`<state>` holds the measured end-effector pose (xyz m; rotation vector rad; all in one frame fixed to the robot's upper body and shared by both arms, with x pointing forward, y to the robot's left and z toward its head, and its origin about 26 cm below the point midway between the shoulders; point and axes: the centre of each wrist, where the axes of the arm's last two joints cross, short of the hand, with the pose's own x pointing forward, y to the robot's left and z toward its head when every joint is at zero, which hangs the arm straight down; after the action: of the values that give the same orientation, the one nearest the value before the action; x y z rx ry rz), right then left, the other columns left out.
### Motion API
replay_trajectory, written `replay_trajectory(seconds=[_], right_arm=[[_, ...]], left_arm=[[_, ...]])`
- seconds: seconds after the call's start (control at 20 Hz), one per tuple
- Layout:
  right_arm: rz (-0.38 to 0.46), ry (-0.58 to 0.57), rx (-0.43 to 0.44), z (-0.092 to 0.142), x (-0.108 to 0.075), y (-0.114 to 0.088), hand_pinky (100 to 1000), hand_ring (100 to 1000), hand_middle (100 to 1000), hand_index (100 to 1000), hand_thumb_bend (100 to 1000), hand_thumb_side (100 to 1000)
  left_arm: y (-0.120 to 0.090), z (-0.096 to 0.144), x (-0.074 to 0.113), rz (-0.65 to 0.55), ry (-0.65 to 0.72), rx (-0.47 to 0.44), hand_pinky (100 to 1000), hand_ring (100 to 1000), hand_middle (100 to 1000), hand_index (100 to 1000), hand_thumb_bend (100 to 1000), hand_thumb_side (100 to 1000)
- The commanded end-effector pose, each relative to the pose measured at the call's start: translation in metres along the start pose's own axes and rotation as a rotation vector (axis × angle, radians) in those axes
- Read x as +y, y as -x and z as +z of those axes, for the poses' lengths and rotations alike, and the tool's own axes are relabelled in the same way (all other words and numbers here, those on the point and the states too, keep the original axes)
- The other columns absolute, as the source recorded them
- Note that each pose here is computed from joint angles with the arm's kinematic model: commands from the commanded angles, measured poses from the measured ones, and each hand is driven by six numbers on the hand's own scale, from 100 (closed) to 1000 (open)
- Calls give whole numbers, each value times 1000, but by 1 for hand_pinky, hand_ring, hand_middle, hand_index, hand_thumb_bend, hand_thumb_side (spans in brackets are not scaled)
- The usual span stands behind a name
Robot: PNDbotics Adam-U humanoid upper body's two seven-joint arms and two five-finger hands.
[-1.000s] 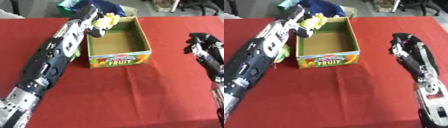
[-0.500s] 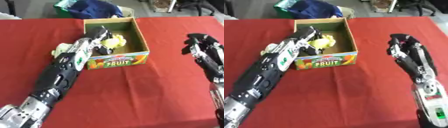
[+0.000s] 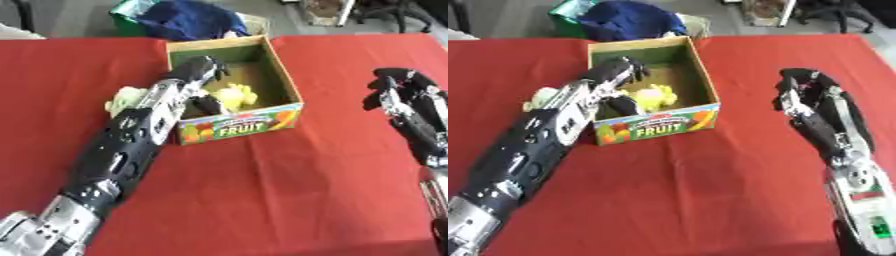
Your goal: Pick up objects on the table and place them in the box.
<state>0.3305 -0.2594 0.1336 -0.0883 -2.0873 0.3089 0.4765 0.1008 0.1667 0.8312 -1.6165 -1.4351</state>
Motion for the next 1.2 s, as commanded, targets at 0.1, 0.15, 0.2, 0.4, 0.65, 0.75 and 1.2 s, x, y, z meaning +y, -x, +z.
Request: replay_trajectory(seconds=[0.1,0.15,0.2,0.4,0.65,0.75,1.2], right_arm=[[7,0,-28,-4,-4,-7,520,523,565,728,100,446],[8,1,-28,-3,-4,-6,520,523,565,728,100,446],[10,3,-27,-3,-4,-6,520,523,564,728,100,433],[18,7,-21,-2,-6,-5,520,523,565,728,100,446],[31,21,-23,-1,-10,-6,520,523,565,728,100,441],[34,25,-27,-2,-11,-7,520,523,565,728,100,441],[37,31,-32,-2,-13,-8,520,523,564,727,100,442]], left_arm=[[1,6,36,-13,-158,-28,728,718,686,820,965,536],[2,8,43,-3,-189,-35,714,696,668,815,958,539],[3,12,53,10,-224,-40,696,671,648,808,953,535],[15,36,81,109,-336,-43,677,643,622,794,938,504],[49,81,94,278,-443,28,624,578,559,760,894,386],[61,99,86,364,-469,64,614,566,547,752,871,347],[87,158,47,557,-561,202,604,555,534,744,812,289]])
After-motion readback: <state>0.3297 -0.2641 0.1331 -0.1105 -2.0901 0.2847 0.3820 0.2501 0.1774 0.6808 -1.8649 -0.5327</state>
